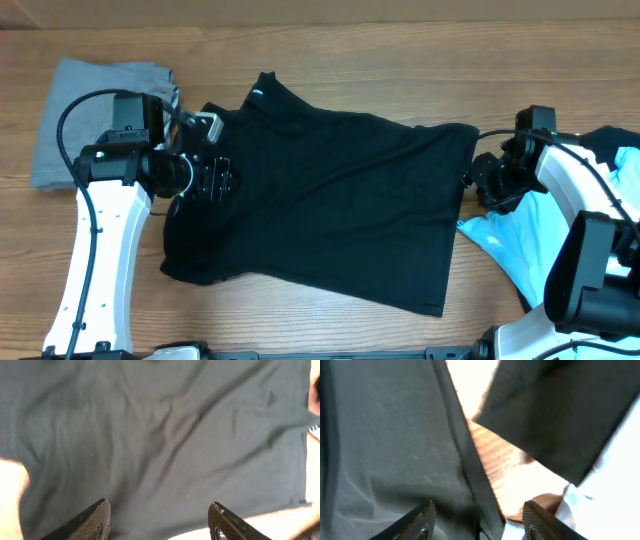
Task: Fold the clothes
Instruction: 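Grasp the black t-shirt's top corners with both grippers to smooth it flat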
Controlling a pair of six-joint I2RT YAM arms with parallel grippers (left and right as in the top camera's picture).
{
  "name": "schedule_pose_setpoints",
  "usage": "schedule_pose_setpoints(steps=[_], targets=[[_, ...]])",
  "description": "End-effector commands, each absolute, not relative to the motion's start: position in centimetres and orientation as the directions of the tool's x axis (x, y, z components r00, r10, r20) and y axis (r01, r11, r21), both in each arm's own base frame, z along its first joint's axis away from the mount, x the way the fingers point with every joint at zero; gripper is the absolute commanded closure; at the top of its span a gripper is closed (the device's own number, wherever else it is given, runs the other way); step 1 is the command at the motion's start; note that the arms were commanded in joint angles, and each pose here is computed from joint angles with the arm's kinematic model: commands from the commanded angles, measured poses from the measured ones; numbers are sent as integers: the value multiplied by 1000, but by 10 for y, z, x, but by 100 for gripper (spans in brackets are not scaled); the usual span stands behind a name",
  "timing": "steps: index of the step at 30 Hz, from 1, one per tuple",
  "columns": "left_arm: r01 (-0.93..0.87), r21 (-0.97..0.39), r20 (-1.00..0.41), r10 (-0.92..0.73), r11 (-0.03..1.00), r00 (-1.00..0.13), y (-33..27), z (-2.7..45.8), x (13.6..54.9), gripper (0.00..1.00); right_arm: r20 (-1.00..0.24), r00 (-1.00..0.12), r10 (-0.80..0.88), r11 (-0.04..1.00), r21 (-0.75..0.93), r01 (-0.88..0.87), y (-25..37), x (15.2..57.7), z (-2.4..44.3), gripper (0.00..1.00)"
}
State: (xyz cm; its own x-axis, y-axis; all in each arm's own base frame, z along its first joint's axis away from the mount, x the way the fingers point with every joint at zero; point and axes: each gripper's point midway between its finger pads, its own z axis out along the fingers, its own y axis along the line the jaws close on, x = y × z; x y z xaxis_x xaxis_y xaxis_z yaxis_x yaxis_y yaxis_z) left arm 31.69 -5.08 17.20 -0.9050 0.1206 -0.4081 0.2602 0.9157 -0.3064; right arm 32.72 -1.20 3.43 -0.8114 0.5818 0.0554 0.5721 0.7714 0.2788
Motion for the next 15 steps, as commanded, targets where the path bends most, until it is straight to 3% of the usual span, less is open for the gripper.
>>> schedule_pose_setpoints(steps=[1, 6, 10, 15], targets=[[294, -295, -454, 138, 909, -880, -58, 172, 339, 38, -5, -865, 501, 787, 419, 453, 3, 356, 57, 45], [339, -301, -463, 174, 891, -869, -83, 134, 379, 56, -1, -898, 439, 733, 579, 357, 35, 369, 81, 54], [373, -286, -459, 215, 883, -862, -99, 94, 404, 73, 28, -907, 419, 706, 618, 345, 47, 365, 86, 55], [379, -237, -497, 224, 895, -839, -101, 57, 438, 86, 65, -916, 395, 708, 614, 349, 58, 356, 86, 55]])
